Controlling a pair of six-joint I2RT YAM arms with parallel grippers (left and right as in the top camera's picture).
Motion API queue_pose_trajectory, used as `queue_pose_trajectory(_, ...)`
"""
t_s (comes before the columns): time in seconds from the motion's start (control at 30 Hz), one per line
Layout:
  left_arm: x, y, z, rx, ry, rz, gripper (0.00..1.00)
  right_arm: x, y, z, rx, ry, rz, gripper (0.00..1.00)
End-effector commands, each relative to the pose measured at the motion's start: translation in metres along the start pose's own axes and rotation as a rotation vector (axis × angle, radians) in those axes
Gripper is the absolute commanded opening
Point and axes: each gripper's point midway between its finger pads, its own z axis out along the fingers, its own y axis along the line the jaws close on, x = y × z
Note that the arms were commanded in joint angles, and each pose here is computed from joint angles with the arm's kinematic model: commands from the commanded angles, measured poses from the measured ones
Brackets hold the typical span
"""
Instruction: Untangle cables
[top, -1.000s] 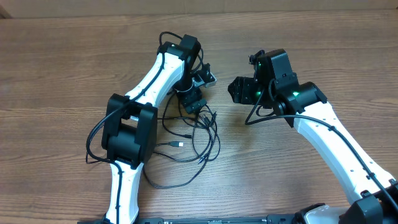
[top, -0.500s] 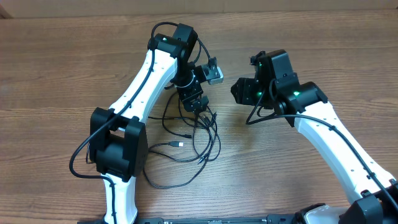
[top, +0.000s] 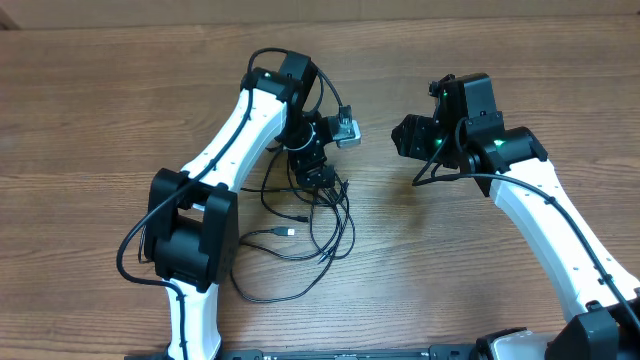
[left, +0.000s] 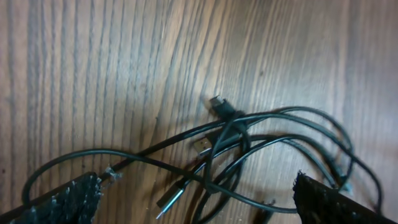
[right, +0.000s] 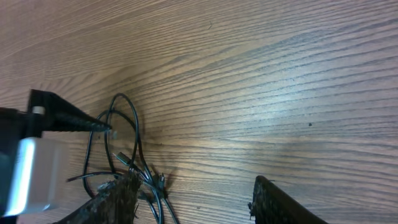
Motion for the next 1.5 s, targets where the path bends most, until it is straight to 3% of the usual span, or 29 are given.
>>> queue_pose_trajectory(0.0, 0.008, -0.003, 0.015, -0.007, 0.037, -0.003, 1.00, -0.002, -0.003, 0.000, -0.003, -0.009, 0.007, 0.58)
queue_pose_trajectory(0.37, 0.019, -0.009, 0.039, -0.008, 0.062, 0.005, 0.95, -0.003, -0.003, 0.000, -0.003, -0.009, 0.007, 0.58)
queue_pose_trajectory(0.4, 0.020, -0.009, 0.040, -0.007, 0.063, 0.005, 0.90, -0.003, -0.002, 0.000, -0.004, -0.010, 0.007, 0.57)
queue_pose_trajectory(0.57, 0.016, -0.004, 0.040, -0.029, 0.046, -0.029, 0.44, -0.003, -0.003, 0.000, -0.003, -0.009, 0.007, 0.54)
queue_pose_trajectory(0.67, 0.014, -0.001, 0.040, -0.039, 0.038, -0.028, 0.31, -0.002, -0.002, 0.000, -0.007, -0.008, 0.007, 0.52)
queue_pose_trajectory(0.7, 0.013, 0.000, 0.040, -0.042, 0.035, -0.034, 0.20, -0.002, -0.002, 0.000, -0.007, -0.008, 0.007, 0.52)
queue_pose_trajectory(0.87, 0.014, 0.001, 0.040, -0.049, 0.039, -0.074, 0.05, -0.002, -0.002, 0.000, -0.007, -0.008, 0.007, 0.51)
queue_pose_trajectory(1.03, 0.026, 0.015, 0.029, -0.147, 0.126, -0.193, 0.04, -0.001, 0.000, -0.001, -0.017, -0.003, 0.007, 0.48)
queue_pose_trajectory(1.13, 0.021, 0.029, -0.006, -0.241, 0.164, -0.259, 0.04, -0.001, 0.001, -0.001, -0.026, 0.001, 0.007, 0.45)
queue_pose_trajectory(1.3, -0.020, 0.045, -0.087, -0.361, 0.030, -0.385, 0.04, 0.009, 0.023, -0.003, -0.152, 0.059, -0.001, 0.41)
queue_pose_trajectory(1.47, -0.057, 0.030, -0.164, -0.406, -0.119, -0.444, 0.04, 0.024, 0.057, -0.013, -0.361, 0.132, -0.089, 0.40)
